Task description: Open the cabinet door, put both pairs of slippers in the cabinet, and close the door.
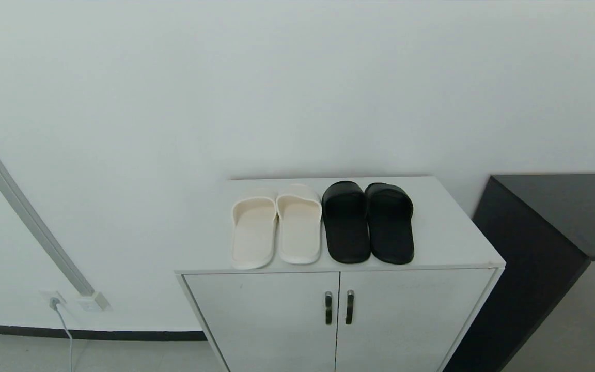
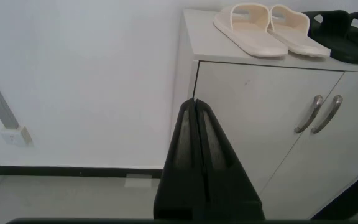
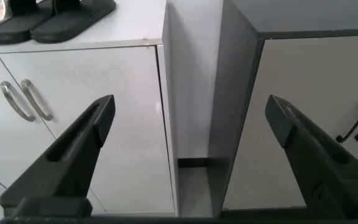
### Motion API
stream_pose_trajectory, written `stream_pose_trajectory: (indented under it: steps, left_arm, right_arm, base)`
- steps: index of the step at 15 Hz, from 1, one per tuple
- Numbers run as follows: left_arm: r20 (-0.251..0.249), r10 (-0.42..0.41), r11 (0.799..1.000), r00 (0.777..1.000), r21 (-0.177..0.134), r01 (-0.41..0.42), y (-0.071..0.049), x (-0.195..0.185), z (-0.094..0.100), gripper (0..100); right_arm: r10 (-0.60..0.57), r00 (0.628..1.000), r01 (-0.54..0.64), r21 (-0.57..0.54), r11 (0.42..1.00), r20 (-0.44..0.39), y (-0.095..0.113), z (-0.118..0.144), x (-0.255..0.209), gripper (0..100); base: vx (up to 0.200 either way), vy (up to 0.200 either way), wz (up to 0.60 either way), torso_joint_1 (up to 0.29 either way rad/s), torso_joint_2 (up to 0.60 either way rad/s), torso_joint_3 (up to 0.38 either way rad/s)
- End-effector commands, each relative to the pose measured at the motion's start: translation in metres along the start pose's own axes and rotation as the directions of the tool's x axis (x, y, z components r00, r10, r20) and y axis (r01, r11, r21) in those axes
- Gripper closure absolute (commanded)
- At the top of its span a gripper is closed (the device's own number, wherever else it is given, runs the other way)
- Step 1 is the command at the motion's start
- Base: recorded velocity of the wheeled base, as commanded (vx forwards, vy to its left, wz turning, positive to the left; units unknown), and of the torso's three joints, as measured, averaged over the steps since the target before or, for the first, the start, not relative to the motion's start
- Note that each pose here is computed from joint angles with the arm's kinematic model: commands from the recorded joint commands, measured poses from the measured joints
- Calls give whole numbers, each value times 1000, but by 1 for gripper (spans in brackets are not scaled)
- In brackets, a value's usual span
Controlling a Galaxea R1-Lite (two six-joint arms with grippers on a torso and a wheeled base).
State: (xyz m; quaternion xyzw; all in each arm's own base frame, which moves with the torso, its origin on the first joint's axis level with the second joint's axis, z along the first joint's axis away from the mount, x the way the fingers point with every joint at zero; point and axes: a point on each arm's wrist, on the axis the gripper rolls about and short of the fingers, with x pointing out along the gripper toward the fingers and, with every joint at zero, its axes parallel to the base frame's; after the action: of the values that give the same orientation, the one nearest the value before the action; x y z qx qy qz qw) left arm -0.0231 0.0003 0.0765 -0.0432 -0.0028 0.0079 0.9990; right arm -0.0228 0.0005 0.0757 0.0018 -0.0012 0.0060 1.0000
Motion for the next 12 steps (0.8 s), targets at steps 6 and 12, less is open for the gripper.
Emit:
stream_pose_trajectory:
  steps: [6, 12]
  left_arm:
    - [-1, -7, 1000, 1000, 17, 7, 0, 0, 0, 100]
    - [-3, -8, 1000, 1000, 10, 8, 0, 0, 0, 100]
  right_arm:
    - [25, 1000, -25, -19, 1000, -4, 1, 0, 0, 0]
    - [89, 996, -89, -57, 994, -6, 2, 0, 0, 0]
  base:
    - [0, 0, 0, 0, 0, 0]
    - [0, 0, 0, 0, 0, 0]
